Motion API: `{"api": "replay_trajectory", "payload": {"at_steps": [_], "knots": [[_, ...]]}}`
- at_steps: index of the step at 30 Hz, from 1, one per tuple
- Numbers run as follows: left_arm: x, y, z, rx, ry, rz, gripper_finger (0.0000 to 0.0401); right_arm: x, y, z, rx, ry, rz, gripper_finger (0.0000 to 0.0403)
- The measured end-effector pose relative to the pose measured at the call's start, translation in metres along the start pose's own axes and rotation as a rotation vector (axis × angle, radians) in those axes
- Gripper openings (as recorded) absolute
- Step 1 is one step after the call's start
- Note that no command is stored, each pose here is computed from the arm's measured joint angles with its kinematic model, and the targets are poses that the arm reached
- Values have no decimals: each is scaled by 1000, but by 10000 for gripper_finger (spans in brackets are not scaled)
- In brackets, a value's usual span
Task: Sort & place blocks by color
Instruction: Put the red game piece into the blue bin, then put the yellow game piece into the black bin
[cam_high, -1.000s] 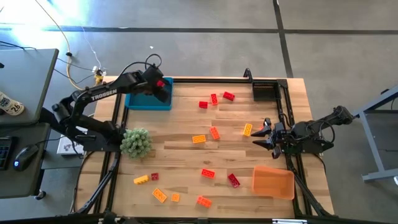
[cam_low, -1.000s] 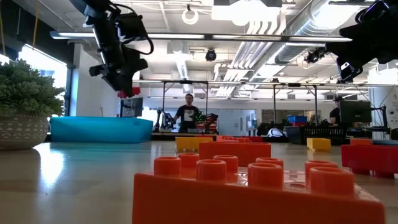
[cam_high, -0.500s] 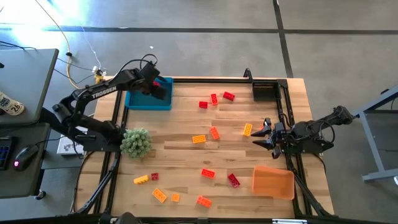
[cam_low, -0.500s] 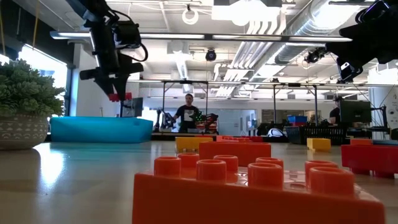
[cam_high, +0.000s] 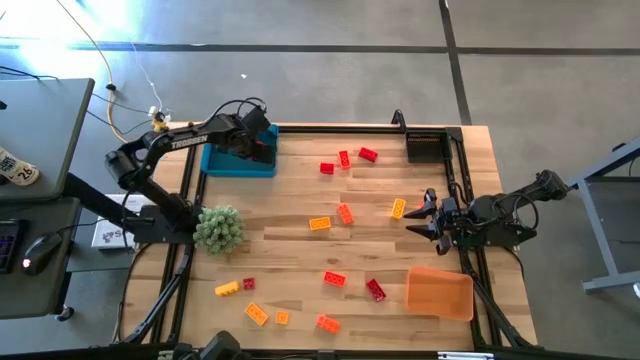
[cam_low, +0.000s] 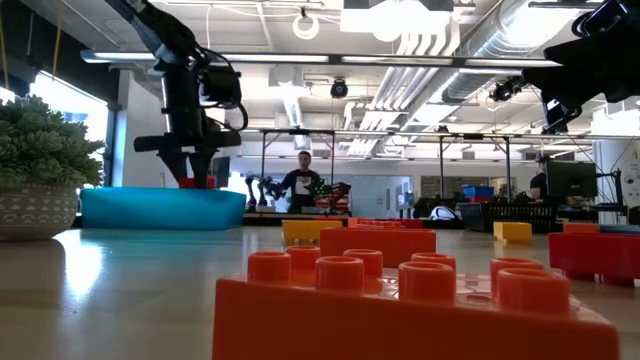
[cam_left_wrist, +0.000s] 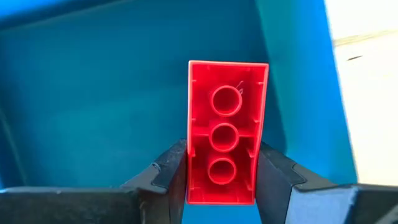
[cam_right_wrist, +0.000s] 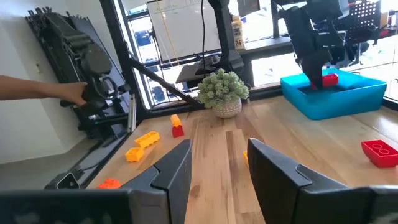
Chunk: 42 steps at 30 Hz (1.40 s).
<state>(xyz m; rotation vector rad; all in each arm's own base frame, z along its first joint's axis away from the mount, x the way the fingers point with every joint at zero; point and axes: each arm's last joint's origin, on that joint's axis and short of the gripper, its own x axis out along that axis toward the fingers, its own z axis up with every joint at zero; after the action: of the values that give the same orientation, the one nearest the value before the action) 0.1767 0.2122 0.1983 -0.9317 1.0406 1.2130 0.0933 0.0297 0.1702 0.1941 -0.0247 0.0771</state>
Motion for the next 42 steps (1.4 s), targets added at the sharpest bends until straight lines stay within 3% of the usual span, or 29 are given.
{"api": "replay_trajectory", "payload": {"at_steps": [5,12,16,21,31,36,42], "knots": [[13,-3,0,-1,39,24,120,0,0,0,30,0,1,144],[28,-5,-1,-20,102,28,140,0,0,0,273,2,4,144],[31,-5,-1,-24,112,34,164,0,0,1,344,-11,-10,144],[31,-5,-1,-23,115,29,186,0,-1,5,563,-68,-40,144],[25,-9,3,27,140,-39,206,-2,-3,16,558,-223,-118,144],[7,-15,18,89,104,-57,205,-4,-4,27,547,-316,-162,144],[-23,-22,38,160,42,-62,206,-11,-3,52,531,-328,-233,144]]}}
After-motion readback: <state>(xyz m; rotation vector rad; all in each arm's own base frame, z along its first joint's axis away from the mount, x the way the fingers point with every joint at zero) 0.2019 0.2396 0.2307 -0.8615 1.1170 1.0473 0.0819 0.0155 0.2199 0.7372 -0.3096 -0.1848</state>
